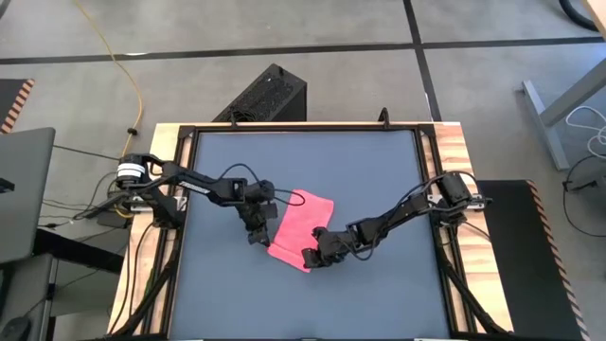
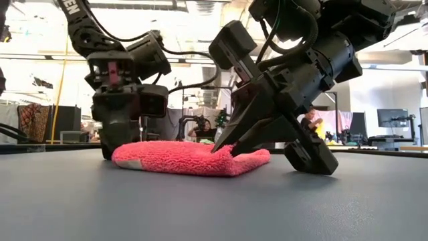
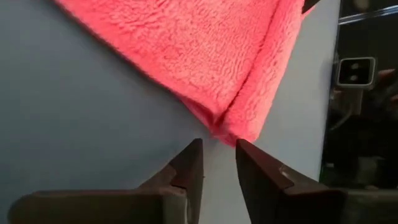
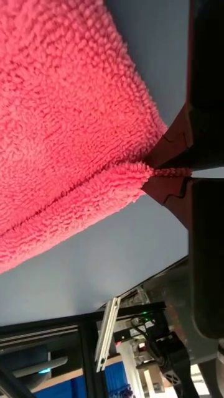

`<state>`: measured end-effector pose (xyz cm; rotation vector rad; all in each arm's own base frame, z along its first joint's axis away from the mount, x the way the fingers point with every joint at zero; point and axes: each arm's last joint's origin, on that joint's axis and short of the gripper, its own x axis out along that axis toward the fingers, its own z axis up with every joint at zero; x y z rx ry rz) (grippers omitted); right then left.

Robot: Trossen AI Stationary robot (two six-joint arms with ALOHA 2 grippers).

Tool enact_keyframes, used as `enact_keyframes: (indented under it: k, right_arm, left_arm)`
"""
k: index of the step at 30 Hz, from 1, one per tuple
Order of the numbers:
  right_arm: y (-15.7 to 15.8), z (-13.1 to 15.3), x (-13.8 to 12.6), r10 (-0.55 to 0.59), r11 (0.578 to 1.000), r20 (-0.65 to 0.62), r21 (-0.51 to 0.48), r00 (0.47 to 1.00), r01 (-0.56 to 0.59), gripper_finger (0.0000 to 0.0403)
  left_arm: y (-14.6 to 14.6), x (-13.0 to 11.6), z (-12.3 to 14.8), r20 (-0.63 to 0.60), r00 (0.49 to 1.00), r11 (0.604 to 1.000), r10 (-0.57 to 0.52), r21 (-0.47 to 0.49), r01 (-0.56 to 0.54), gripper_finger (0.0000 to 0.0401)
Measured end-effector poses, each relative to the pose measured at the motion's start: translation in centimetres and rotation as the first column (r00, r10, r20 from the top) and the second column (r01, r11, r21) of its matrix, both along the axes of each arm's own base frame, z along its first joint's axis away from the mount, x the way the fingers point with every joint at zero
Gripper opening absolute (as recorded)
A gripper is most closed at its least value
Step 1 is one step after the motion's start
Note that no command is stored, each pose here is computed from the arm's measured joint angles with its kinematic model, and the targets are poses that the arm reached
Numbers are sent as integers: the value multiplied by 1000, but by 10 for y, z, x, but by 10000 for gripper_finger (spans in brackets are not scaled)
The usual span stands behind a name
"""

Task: Roll towel
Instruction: Roll the pink towel

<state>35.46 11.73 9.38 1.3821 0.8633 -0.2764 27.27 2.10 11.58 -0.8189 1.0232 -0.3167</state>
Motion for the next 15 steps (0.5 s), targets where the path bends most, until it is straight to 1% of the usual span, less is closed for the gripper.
enact_keyframes:
  k: [1, 3, 5, 8, 10, 12, 15]
  right_arm:
    - [0, 0, 0, 0, 1000, 0, 0, 1000, 0, 24]
    - [0, 0, 0, -1, 1000, 0, 0, 1000, 1, 24]
    - [-2, 0, 0, -8, 1000, -4, 0, 1000, 8, 24]
    - [-5, 0, 1, -20, 1000, -7, 5, 1000, 20, 24]
    - [-5, 0, 1, -20, 1000, -7, 5, 1000, 21, 24]
    - [-5, 0, 1, -21, 1000, -9, 5, 1000, 21, 24]
    - [-5, 0, 1, -34, 999, -14, 15, 999, 34, 24]
  left_arm:
    - [3, 0, 2, 7, 1000, 1000, -13, -14, 13, 87]
    - [8, 2, 10, 61, 998, 999, -34, -14, 35, 92]
    - [12, 0, 20, 133, 989, 998, -68, 15, 67, 93]
    - [8, -3, 36, 244, 960, 987, -138, 114, 113, 89]
    - [1, -3, 47, 311, 931, 971, -190, 198, 132, 82]
    - [-10, -1, 52, 361, 895, 945, -264, 282, 165, 73]
    - [-32, 2, 51, 402, 828, 890, -392, 392, 231, 55]
